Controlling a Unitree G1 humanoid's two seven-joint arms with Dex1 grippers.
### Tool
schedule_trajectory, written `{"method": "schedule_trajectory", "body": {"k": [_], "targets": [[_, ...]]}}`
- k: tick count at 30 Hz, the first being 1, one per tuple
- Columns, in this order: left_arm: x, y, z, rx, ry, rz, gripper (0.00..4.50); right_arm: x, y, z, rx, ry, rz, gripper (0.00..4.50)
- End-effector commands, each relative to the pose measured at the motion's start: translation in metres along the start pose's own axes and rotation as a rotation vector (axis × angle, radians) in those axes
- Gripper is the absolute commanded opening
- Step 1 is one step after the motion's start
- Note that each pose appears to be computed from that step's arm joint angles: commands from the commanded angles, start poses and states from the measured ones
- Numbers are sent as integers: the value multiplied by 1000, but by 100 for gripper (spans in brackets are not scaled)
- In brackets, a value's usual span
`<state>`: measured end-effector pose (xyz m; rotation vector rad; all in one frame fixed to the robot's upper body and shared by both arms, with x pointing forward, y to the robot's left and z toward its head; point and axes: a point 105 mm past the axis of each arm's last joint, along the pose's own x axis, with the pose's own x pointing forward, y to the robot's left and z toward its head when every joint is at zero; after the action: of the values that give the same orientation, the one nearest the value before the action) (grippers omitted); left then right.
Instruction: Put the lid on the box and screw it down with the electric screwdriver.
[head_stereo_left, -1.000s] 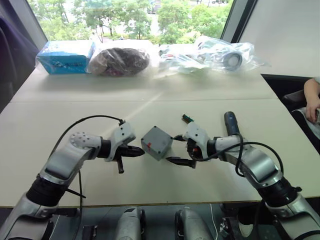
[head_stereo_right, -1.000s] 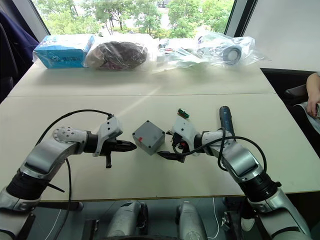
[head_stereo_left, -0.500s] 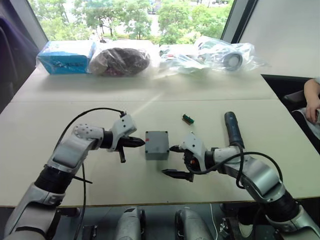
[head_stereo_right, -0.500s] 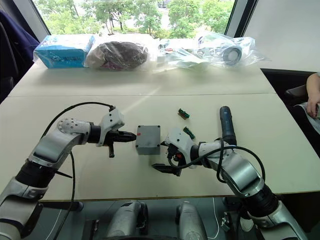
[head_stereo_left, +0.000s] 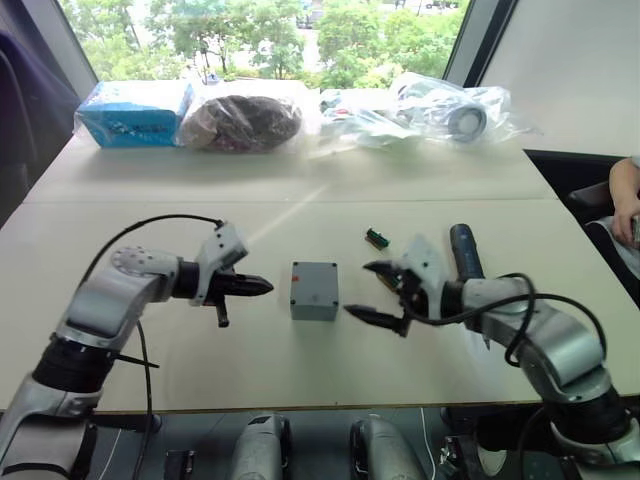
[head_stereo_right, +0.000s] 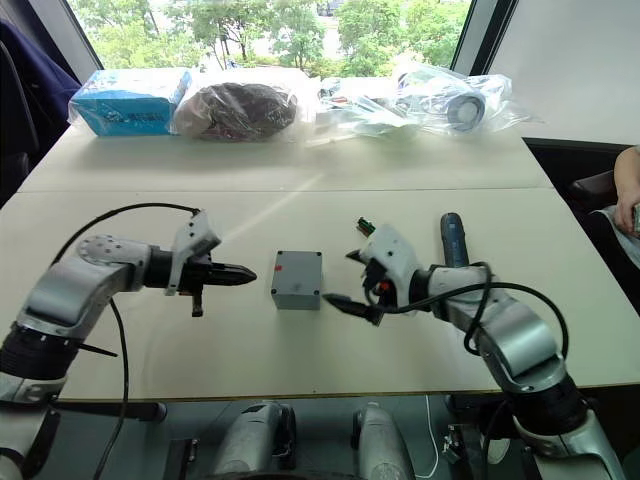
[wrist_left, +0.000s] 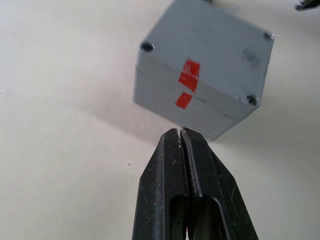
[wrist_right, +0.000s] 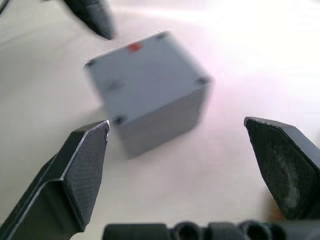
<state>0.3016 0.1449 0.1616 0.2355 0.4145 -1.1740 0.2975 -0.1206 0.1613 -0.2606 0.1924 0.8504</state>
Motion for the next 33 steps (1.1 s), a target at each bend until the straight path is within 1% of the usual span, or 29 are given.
{"method": "schedule_trajectory", "body": {"k": [1,3,5,6,8,10,15,23,24,26,27,31,32,33], "targets": [[-2,-13,33,79,-70,-37,0,-1,-19,-7,1,1,-103,446],[4,-20,36,136,-46,-70,0,6,-29,-18,34,21,-142,446],[9,-25,39,167,-47,-95,0,11,-38,-25,17,33,-187,405],[11,-26,39,166,-53,-100,0,12,-39,-29,15,39,-191,391],[15,-26,37,162,-53,-102,0,15,-37,-33,37,41,-180,320],[17,-27,35,160,-53,-101,0,17,-34,-36,49,42,-174,271],[19,-30,34,159,-58,-108,0,19,-33,-43,73,48,-193,271],[20,-27,30,160,-47,-104,0,22,-35,-49,98,56,-211,271],[20,-27,30,160,-47,-105,0,22,-35,-48,99,53,-213,246],[20,-28,30,159,-48,-109,0,23,-36,-48,95,53,-218,209],[20,-28,30,159,-49,-109,0,23,-36,-48,95,52,-221,176],[20,-27,28,157,-48,-108,0,23,-36,-48,97,53,-225,11],[20,-27,28,157,-48,-107,0,23,-36,-48,97,53,-225,2],[19,-27,27,156,-47,-107,0,23,-35,-49,97,53,-224,2]]}}
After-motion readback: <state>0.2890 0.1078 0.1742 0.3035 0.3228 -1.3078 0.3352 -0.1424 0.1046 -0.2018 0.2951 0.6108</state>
